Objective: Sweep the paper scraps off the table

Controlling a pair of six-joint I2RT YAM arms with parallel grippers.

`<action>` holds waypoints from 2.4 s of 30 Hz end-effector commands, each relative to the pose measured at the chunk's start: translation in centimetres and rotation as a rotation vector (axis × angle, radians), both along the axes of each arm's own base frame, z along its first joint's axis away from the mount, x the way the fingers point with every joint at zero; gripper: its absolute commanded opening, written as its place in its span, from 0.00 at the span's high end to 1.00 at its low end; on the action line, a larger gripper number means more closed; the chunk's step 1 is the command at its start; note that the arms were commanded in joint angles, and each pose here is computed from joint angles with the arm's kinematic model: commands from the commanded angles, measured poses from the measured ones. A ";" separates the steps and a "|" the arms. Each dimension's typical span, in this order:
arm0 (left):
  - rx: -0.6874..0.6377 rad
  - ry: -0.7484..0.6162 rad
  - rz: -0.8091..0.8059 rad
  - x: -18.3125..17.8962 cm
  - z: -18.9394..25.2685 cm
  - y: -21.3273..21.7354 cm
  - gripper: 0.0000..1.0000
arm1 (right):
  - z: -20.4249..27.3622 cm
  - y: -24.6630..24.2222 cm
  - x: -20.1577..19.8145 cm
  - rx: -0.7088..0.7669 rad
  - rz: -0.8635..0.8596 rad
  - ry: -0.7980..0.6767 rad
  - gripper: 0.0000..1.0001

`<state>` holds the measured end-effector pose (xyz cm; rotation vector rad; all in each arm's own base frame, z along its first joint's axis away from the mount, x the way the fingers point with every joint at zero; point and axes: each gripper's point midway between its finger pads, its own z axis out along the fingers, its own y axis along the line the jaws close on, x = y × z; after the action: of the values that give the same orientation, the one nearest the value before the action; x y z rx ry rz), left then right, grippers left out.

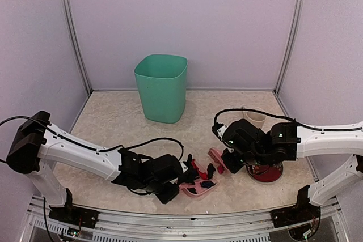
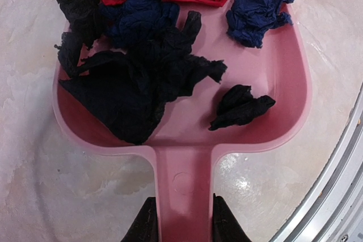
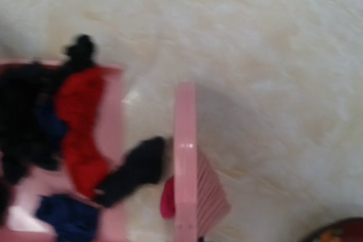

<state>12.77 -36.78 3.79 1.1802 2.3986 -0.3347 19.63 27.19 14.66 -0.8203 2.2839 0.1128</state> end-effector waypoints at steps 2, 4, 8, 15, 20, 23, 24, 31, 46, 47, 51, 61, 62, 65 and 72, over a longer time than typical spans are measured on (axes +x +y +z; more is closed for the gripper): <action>-0.009 0.008 -0.001 0.1 -0.8 -1.2 1.00 | 1.5 3.7 -1.9 0.130 0.127 0.050 1.00; -0.008 0.006 0.003 0.2 -1.0 -1.3 1.00 | 1.9 4.3 -2.4 0.156 0.158 0.066 1.00; -0.012 -0.013 0.022 0.9 -1.2 -1.3 1.00 | 2.6 5.0 -3.1 0.200 0.196 0.087 1.00; -0.066 -0.047 0.040 1.7 -0.6 -1.7 1.00 | 3.3 4.3 -2.9 0.202 0.162 0.066 1.00; -0.106 -0.088 0.059 2.3 0.7 -1.8 1.00 | 3.5 2.9 -2.2 0.157 0.109 0.036 1.00; -0.130 -0.116 0.071 2.7 1.6 -1.7 1.00 | 4.2 2.1 -1.7 0.146 0.076 0.005 1.00; -0.137 -0.124 0.076 2.8 1.9 -1.7 1.00 | 4.5 1.8 -1.5 0.144 0.063 -0.008 1.00; -0.168 -0.168 0.101 3.4 3.5 -1.3 1.00 | 6.4 0.8 -0.8 0.166 0.020 -0.071 1.00; -0.244 -0.269 0.187 5.5 7.8 0.2 1.00 | 9.4 -4.8 0.9 0.175 -0.198 -0.235 1.00; -0.248 -0.275 0.193 5.7 8.2 0.4 1.00 | 9.4 -5.1 1.0 0.175 -0.211 -0.242 1.00; -0.278 -0.301 0.221 6.7 10.2 0.9 1.00 | 9.2 -6.1 1.1 0.190 -0.244 -0.267 1.00; -0.357 -0.354 0.237 9.6 16.7 1.0 1.00 | 6.7 -5.6 1.3 0.179 -0.225 -0.245 1.00; -0.360 -0.353 0.234 9.9 17.2 0.9 1.00 | 6.6 -5.5 1.3 0.181 -0.221 -0.243 1.00; -0.365 -0.368 0.227 10.9 19.2 0.8 1.00 | 6.3 -5.0 1.3 0.195 -0.208 -0.237 1.00; -0.449 -0.398 0.252 14.8 25.0 0.5 1.00 | 5.4 -3.8 1.6 0.210 -0.183 -0.225 1.00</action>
<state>25.76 -36.22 25.98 0.6629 1.9930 -0.4542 20.76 22.39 20.15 -0.4959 2.0984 0.1249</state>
